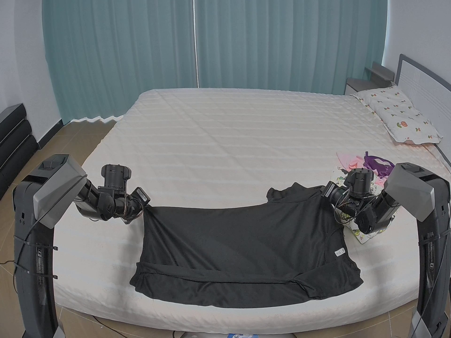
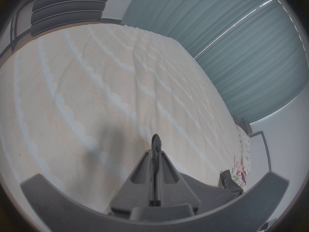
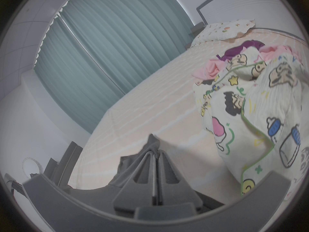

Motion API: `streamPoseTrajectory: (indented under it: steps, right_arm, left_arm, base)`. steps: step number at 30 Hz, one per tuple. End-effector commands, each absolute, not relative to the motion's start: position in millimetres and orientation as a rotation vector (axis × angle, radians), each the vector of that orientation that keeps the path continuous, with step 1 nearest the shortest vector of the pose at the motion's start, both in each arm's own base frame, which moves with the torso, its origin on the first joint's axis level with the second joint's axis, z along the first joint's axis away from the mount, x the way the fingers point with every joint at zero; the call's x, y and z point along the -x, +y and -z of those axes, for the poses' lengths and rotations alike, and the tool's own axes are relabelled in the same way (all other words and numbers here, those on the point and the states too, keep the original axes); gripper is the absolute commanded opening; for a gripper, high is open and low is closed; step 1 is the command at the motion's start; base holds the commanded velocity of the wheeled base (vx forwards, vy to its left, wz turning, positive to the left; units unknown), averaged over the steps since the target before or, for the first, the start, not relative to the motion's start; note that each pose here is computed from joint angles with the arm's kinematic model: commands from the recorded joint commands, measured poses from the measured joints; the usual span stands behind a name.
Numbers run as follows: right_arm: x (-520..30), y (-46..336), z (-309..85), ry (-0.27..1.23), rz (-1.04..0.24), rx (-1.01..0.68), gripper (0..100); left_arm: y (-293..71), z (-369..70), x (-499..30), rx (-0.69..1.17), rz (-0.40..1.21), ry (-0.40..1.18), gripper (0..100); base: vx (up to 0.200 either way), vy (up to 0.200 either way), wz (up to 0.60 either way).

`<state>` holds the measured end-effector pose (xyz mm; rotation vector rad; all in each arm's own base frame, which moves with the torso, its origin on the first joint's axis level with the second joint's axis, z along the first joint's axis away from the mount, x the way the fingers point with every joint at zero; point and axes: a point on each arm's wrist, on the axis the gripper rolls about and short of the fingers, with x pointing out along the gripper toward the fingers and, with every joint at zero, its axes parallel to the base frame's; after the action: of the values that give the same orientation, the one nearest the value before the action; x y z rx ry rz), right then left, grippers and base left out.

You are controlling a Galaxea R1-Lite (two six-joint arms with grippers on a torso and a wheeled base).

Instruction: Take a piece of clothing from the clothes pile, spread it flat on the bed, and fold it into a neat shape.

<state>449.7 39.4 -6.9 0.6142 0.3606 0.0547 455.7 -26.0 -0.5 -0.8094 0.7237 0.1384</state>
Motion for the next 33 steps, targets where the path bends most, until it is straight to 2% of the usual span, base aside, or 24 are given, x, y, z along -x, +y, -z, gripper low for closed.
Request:
streamPoseTrajectory:
  steps: [1,16,22,33]
  right_arm:
    - [-442.0,34.9,0.6,0.343,-0.045,-0.618,0]
    - [-428.3,36.3,9.9,0.343,-0.04,-0.624,0]
    - [-418.2,34.7,3.0,0.314,-0.04,-0.653,0]
    - [-365.6,28.9,2.7,0.345,-0.052,-0.658,0]
  left_arm:
    - [-26.5,-7.1,-451.0,0.817,-0.114,0.715,0]
    - [-13.9,1.6,-431.7,0.843,-0.037,0.586,0]
    - [-15.6,8.0,-420.2,0.81,-0.035,0.621,0]
    - [-18.0,-21.7,-389.6,0.812,0.01,0.635,0]
  base:
    - [0.0,0.0,0.0]
    - [0.0,0.0,0.0]
    - [0.0,0.0,0.0]
    - [0.0,0.0,0.0]
